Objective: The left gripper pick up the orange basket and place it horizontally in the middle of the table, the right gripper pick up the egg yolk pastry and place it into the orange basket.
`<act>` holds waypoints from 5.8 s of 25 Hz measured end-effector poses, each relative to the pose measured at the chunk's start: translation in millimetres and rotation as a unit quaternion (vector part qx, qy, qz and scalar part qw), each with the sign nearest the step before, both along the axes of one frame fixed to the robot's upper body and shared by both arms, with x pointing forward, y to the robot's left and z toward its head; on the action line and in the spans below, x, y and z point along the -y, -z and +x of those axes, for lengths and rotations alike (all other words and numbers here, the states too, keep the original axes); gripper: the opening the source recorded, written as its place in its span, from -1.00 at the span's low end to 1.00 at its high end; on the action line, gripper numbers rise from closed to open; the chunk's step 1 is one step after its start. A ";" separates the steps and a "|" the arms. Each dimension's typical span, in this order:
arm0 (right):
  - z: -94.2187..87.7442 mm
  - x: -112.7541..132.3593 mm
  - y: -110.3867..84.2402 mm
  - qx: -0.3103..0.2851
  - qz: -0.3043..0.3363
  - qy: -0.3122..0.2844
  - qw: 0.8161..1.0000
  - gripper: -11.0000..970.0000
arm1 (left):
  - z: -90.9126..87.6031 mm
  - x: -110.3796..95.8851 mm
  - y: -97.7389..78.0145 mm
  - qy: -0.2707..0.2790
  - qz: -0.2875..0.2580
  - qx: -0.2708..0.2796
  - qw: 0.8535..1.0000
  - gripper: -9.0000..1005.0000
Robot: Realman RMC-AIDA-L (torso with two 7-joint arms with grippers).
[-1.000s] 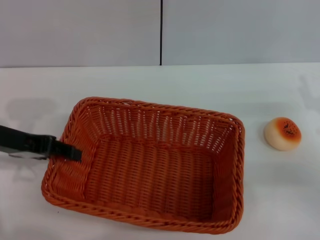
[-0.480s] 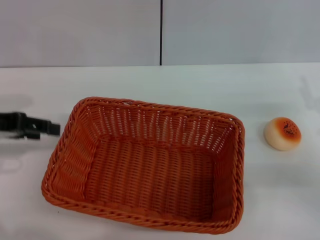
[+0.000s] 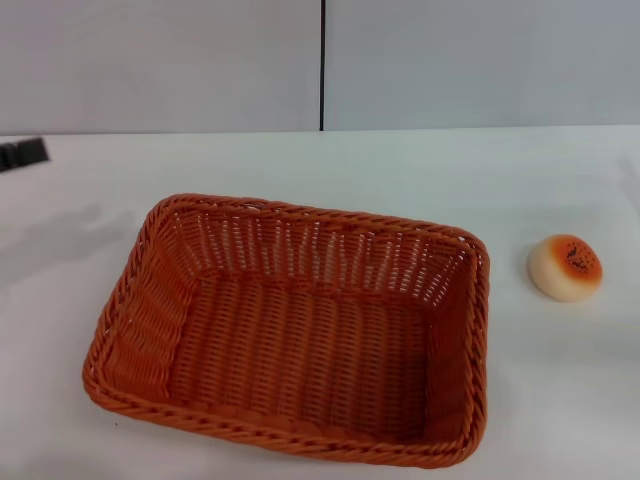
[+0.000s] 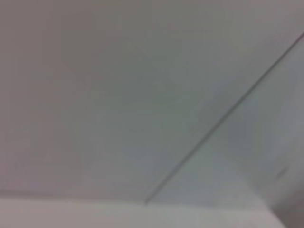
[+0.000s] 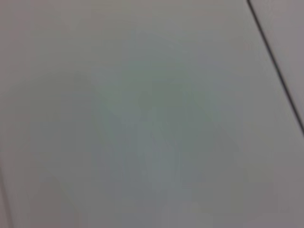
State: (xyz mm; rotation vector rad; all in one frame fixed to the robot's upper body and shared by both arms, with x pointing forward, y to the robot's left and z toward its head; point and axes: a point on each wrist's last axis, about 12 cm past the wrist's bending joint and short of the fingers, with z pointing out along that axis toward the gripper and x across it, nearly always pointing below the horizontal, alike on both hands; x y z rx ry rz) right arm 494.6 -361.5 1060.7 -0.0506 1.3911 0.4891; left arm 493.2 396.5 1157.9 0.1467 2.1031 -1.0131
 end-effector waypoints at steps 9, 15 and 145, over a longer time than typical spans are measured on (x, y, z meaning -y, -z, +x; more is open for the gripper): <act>7.5 36.3 -54.4 -0.173 -0.016 -0.115 0.978 0.33 | -24.2 -25.3 33.2 -0.061 -0.046 0.124 0.989 0.28; 13.3 45.9 -89.2 -0.341 -0.036 -0.129 0.931 0.33 | -32.6 -23.9 51.9 -0.093 -0.028 0.162 0.982 0.28; -19.9 -11.7 -18.2 0.079 -0.046 -0.090 0.992 0.29 | -114.5 -21.3 112.5 -0.246 0.094 0.328 0.907 0.27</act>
